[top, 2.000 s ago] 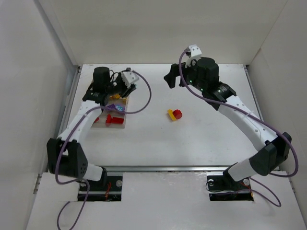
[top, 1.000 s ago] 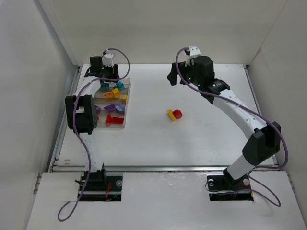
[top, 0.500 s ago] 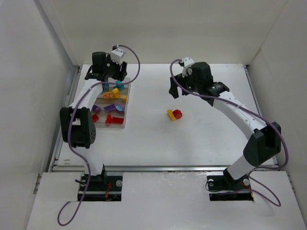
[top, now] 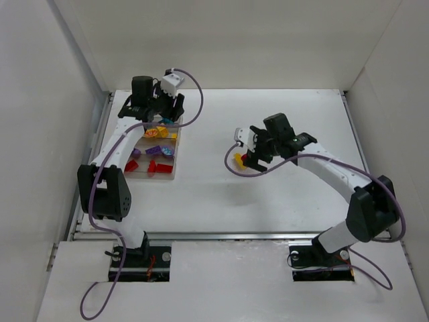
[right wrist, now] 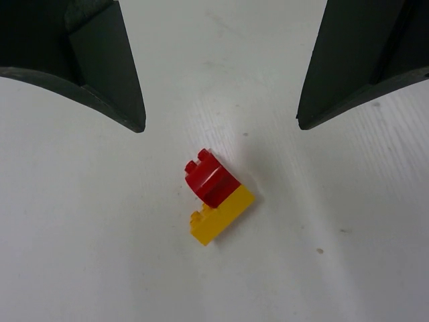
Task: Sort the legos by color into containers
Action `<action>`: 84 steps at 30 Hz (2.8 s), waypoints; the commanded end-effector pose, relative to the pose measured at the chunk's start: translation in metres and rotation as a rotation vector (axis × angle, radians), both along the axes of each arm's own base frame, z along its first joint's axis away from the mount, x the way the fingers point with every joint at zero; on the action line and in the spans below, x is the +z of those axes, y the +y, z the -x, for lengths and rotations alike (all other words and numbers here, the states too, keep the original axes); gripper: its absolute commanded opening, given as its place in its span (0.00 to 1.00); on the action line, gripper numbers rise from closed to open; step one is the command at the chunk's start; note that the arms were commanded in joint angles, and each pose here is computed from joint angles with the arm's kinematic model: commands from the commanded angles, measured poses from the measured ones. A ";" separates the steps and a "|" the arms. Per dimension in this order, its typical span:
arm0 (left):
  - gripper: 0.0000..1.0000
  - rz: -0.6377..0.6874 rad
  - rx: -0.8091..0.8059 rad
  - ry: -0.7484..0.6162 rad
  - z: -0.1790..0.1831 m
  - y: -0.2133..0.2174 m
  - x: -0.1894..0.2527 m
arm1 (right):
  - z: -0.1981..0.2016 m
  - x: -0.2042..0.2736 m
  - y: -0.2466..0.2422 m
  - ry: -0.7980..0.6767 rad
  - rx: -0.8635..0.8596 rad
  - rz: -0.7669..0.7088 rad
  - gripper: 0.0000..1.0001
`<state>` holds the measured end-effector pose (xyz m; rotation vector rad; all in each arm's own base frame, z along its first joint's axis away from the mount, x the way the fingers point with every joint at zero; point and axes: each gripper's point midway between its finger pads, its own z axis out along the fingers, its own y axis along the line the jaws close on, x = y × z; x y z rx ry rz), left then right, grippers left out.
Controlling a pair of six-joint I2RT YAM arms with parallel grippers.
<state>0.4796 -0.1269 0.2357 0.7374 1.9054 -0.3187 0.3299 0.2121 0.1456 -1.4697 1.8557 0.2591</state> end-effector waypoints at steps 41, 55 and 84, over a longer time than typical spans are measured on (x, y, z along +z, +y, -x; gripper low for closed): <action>0.66 -0.124 -0.270 -0.082 0.053 -0.010 0.032 | -0.032 0.008 0.069 -0.134 0.456 0.044 0.00; 0.86 0.313 -0.890 -0.005 0.173 -0.116 0.124 | 0.004 0.174 0.089 -0.701 0.391 -0.154 0.00; 0.31 0.376 -0.826 0.152 0.167 -0.158 0.109 | 0.013 0.206 0.105 -0.800 0.423 -0.158 0.00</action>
